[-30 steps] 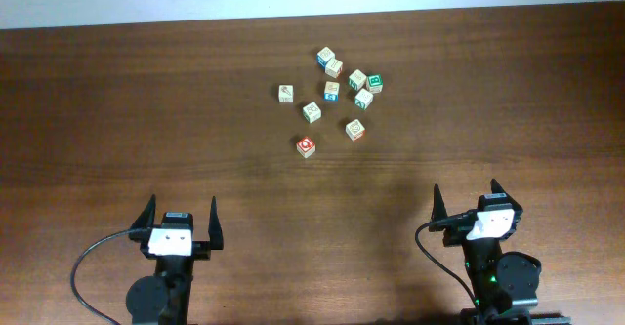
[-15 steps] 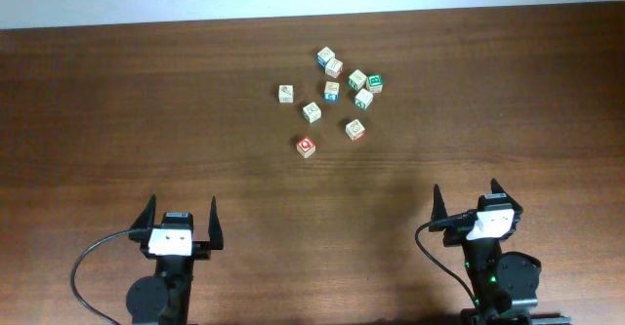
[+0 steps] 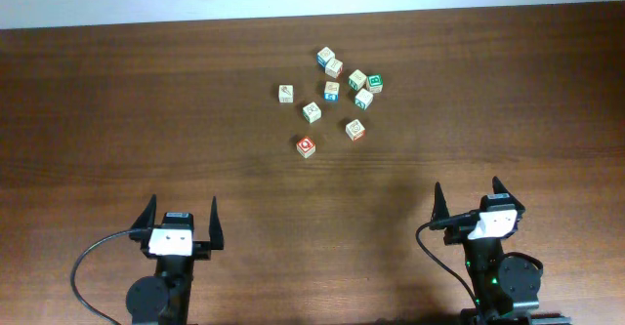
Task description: Rotate 3 blocks
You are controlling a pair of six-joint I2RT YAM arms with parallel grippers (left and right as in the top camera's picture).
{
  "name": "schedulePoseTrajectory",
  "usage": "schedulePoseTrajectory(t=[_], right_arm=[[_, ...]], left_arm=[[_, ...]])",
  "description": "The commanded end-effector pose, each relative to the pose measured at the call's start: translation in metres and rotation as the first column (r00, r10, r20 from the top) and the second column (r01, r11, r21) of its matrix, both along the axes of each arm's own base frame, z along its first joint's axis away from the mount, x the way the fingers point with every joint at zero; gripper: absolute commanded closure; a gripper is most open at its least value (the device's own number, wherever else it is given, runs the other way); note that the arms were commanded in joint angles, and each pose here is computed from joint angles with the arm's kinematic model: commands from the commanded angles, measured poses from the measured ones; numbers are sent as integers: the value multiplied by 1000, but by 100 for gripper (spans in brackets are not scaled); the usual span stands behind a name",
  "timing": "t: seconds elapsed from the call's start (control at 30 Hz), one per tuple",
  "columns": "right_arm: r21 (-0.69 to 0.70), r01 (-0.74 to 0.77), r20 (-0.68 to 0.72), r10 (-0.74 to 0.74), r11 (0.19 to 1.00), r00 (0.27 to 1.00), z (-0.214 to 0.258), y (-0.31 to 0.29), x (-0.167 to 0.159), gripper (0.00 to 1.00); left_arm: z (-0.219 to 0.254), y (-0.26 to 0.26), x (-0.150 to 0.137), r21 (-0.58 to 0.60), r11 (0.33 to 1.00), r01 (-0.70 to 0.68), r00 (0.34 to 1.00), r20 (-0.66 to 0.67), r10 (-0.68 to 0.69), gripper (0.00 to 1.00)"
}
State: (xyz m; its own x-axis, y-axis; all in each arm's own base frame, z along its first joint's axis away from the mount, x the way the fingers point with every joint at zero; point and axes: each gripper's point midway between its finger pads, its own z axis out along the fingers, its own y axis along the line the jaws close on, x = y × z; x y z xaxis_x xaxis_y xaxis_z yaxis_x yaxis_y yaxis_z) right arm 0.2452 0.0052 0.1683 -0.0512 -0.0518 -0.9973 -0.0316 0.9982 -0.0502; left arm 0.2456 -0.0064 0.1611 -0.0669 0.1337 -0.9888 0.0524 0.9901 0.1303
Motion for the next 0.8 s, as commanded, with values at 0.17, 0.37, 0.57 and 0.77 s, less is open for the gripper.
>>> schedulePoseTrajectory(t=[0.17,0.37,0.57,0.77], right_arm=[[14,-65,62,64,998,996,22,11,-3,2],[12,-65,89,64,998,994,48,11,-6,2],[13,-77,78,76,997,994,70,13,-5,2],[23,-96,-29,97,995,995,80,16,0,2]], left_arm=[[-7,-25,0,-42,989,142,988,-49,-144,1],[17,-25,6,-50,989,140,987,-71,-144,1],[35,-25,17,-63,989,135,976,-164,-143,1],[50,-25,32,-81,989,127,950,-278,-144,1]])
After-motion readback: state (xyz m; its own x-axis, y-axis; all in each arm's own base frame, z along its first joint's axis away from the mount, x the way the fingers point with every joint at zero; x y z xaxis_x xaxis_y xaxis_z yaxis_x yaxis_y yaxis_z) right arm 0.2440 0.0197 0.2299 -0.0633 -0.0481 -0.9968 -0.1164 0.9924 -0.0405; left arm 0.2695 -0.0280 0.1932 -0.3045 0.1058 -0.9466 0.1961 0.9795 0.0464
